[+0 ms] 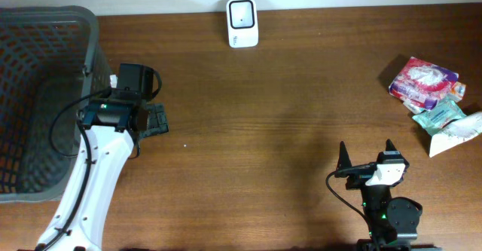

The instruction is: Scan the item barcode

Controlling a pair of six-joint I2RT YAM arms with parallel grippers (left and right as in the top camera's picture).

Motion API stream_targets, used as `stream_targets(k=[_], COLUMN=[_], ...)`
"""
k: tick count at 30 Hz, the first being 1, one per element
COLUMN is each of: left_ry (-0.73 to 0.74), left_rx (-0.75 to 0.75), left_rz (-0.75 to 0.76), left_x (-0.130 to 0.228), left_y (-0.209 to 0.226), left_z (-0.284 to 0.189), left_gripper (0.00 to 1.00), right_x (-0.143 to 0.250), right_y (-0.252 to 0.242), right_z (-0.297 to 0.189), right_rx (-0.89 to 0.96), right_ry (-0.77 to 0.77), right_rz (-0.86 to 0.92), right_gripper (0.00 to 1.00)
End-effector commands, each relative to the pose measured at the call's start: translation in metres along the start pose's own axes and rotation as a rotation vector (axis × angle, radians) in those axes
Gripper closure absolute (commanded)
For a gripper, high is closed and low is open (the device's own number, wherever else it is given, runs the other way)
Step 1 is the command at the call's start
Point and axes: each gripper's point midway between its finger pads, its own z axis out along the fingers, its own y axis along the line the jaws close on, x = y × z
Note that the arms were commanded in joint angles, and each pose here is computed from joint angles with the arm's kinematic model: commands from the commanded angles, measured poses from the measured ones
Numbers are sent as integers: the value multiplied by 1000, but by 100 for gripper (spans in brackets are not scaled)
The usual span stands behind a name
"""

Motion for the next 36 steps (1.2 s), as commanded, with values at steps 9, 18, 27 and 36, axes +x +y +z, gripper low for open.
stream_targets(k=[9, 18, 27, 36], left_ry=[-3, -2, -17, -144], left_rx=[0, 0, 5, 112], left_rz=[-15, -15, -21, -72], left_x=[-1, 0, -2, -12], left_y=[1, 1, 3, 3], left_z=[-1, 0, -5, -45], left_gripper=[1, 1, 1, 1], right_x=[4, 4, 4, 4], right_y=[0, 0, 0, 0], right_z=[0, 0, 0, 0], right_rx=[3, 2, 2, 3], right_ry=[2, 2, 2, 2], right_rz=[1, 1, 1, 1], right_gripper=[1, 1, 2, 1])
